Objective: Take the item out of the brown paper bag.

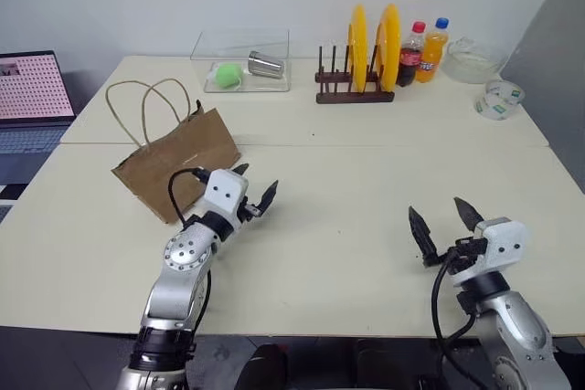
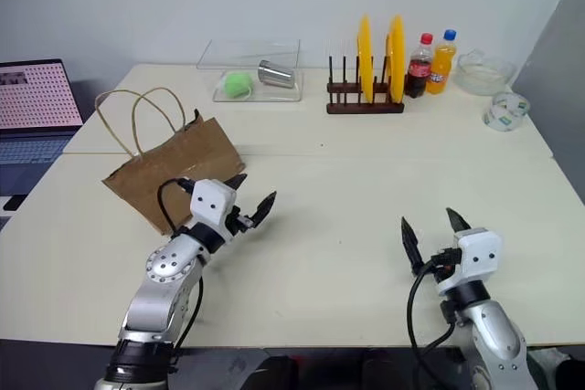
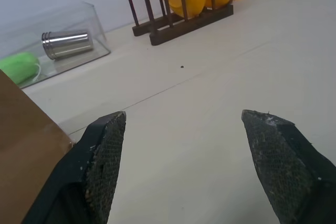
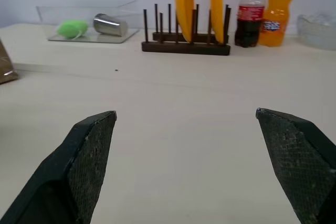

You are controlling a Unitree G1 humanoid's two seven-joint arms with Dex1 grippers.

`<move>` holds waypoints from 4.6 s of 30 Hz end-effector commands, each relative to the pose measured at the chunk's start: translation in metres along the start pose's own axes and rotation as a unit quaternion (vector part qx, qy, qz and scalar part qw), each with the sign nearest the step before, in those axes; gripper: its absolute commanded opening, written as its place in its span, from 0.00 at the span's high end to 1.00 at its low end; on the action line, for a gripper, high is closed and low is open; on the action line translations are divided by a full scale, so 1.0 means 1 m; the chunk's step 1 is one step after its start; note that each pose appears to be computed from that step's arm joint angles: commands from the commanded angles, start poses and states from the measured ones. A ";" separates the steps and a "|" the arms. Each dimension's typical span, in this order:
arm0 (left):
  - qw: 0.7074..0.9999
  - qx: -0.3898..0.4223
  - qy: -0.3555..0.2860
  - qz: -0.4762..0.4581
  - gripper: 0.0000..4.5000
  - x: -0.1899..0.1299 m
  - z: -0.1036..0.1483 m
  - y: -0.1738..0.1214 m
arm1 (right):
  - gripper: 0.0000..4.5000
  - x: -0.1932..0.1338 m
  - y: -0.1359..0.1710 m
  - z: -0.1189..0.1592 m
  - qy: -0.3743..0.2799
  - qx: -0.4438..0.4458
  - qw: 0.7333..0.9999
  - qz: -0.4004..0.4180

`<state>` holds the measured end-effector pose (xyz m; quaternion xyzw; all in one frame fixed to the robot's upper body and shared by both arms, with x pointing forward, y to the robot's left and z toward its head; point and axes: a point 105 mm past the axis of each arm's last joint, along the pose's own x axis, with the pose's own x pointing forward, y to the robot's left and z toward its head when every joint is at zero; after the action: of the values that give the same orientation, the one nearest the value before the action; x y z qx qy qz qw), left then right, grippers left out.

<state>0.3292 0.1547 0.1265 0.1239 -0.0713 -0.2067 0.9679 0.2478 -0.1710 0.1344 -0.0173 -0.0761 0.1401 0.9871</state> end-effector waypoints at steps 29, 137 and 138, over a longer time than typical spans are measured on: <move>0.976 -0.132 0.094 0.144 0.18 -0.057 0.050 0.182 | 0.00 0.051 0.079 0.072 -0.048 -0.016 0.927 0.372; 0.929 0.191 -0.050 -0.314 1.00 0.166 0.181 -0.027 | 0.00 -0.017 0.065 0.049 0.026 -0.037 0.992 0.114; 0.930 0.192 -0.050 -0.309 1.00 0.166 0.181 -0.025 | 0.00 -0.016 0.064 0.050 0.025 -0.039 0.993 0.110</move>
<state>0.4351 0.0225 0.2903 0.3023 -0.0830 -0.5034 0.8052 0.2151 -0.1229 0.1555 -0.0671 -0.0086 0.2331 0.9701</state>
